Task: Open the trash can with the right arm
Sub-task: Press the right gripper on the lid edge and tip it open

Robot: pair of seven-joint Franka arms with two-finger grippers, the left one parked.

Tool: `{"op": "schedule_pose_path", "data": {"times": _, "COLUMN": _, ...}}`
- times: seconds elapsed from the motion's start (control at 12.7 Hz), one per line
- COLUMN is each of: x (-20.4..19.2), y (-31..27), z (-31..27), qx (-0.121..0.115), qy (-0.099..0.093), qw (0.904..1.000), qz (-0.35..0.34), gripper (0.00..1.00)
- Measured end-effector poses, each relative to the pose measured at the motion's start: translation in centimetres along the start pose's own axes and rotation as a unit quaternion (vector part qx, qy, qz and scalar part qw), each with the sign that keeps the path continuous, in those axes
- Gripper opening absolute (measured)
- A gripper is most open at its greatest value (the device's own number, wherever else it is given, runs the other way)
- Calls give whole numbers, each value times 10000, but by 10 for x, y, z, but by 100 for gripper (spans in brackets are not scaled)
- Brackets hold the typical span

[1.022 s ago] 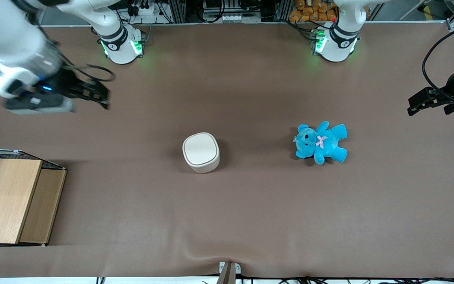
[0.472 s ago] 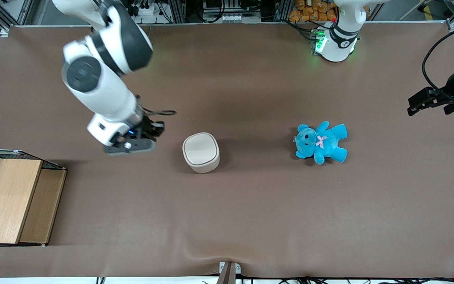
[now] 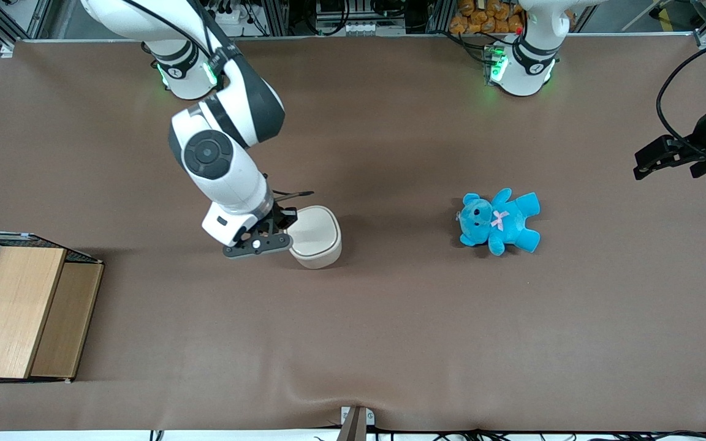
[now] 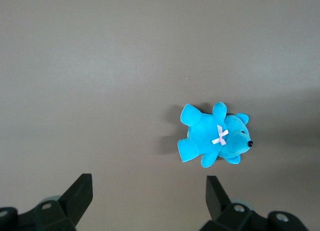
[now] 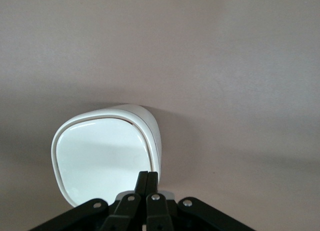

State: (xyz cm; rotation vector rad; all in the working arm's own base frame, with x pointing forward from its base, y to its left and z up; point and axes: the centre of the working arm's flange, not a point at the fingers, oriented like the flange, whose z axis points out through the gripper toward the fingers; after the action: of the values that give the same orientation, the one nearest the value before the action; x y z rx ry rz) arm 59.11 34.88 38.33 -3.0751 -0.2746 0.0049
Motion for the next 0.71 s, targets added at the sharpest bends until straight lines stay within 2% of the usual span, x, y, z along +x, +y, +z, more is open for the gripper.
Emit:
{"op": "schedule_pose_path", "data": {"times": 0.24, "x": -2, "y": -10, "z": 21, "qx": -167, "qy": -77, "qw": 9997, "qz": -157, "gripper": 1}}
{"op": "schedule_pose_path", "data": {"times": 0.39, "x": -4, "y": -17, "z": 34, "qx": -198, "qy": -118, "qw": 9995, "qz": -222, "gripper": 1}}
{"op": "schedule_pose_path", "data": {"times": 0.71, "x": -4, "y": -23, "z": 51, "qx": -302, "qy": -115, "qw": 9991, "qz": -278, "gripper": 1}}
